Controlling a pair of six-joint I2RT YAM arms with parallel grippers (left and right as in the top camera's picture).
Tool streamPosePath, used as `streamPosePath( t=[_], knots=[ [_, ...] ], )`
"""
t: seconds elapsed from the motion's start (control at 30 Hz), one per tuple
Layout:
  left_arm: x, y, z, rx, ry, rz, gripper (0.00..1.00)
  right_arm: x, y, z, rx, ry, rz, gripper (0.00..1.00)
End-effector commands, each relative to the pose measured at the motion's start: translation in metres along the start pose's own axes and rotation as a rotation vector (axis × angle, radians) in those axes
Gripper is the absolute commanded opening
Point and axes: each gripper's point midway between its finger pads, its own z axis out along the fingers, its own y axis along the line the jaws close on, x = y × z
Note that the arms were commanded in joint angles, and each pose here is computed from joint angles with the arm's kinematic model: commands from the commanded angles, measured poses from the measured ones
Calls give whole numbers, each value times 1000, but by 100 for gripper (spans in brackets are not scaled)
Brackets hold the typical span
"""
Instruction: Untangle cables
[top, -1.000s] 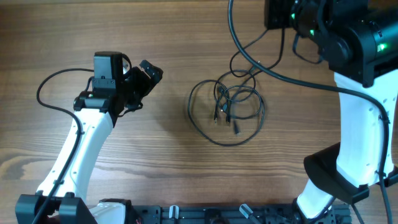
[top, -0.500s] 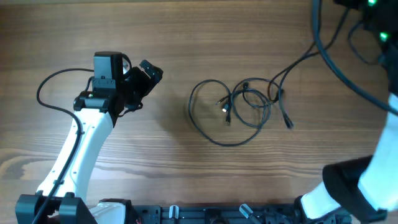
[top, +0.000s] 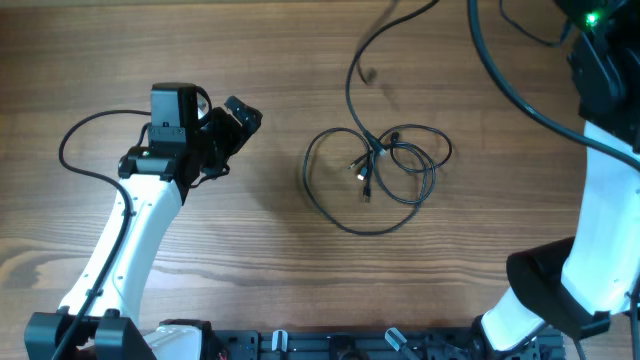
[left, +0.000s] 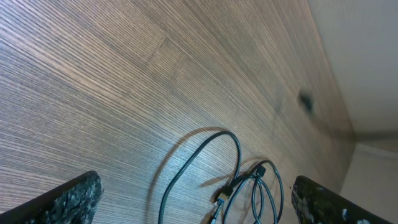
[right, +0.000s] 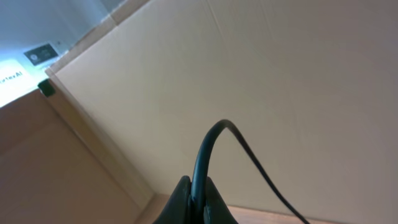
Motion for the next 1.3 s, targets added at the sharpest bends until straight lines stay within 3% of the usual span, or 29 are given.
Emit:
streamPosePath(
  t=[0.0, 0.2, 0.33, 0.47, 0.6, 0.7, 0.8, 0.93, 1.07, 1.1, 1.13, 1.17, 1.2, 1.27],
  knots=[
    [-3, 1, -2, -4, -17, 4, 100, -20, -11, -21, 117, -80, -46, 4],
    [-3, 1, -2, -4, -17, 4, 100, -23, -60, -21, 308, -93, -99, 4],
    [-3, 1, -2, -4, -17, 4, 100, -35, -135, -12, 459, -114, -115, 4],
    [-3, 1, -2, -4, -17, 4, 100, -85, -218, -76, 587, -199, -105, 5],
    [-3, 1, -2, -4, -17, 4, 100, -92, -311, -133, 760, -198, -14, 4],
    [-3, 1, -2, -4, -17, 4, 100, -45, -399, -138, 879, -88, 116, 4],
    [-3, 1, -2, -4, -17, 4, 100, 37, -472, -129, 970, 80, 308, 4],
    [-3, 1, -2, -4, -17, 4, 100, 98, -514, -139, 1091, 194, 414, 4],
    [-3, 1, -2, -4, -17, 4, 100, 122, -524, -136, 1087, 247, 447, 5],
    [-3, 1, -2, -4, -17, 4, 100, 129, -524, -135, 1077, 268, 468, 11],
    [-3, 1, -2, -4, -17, 4, 100, 137, -524, -137, 1086, 292, 485, 24],
    [-3, 1, -2, -4, -17, 4, 100, 143, -523, -142, 1105, 316, 498, 52],
    [-3, 1, -2, -4, -17, 4, 100, 148, -522, -146, 1125, 336, 506, 64],
    [-3, 1, -2, -4, -17, 4, 100, 154, -516, -147, 1113, 373, 518, 73]
  ],
)
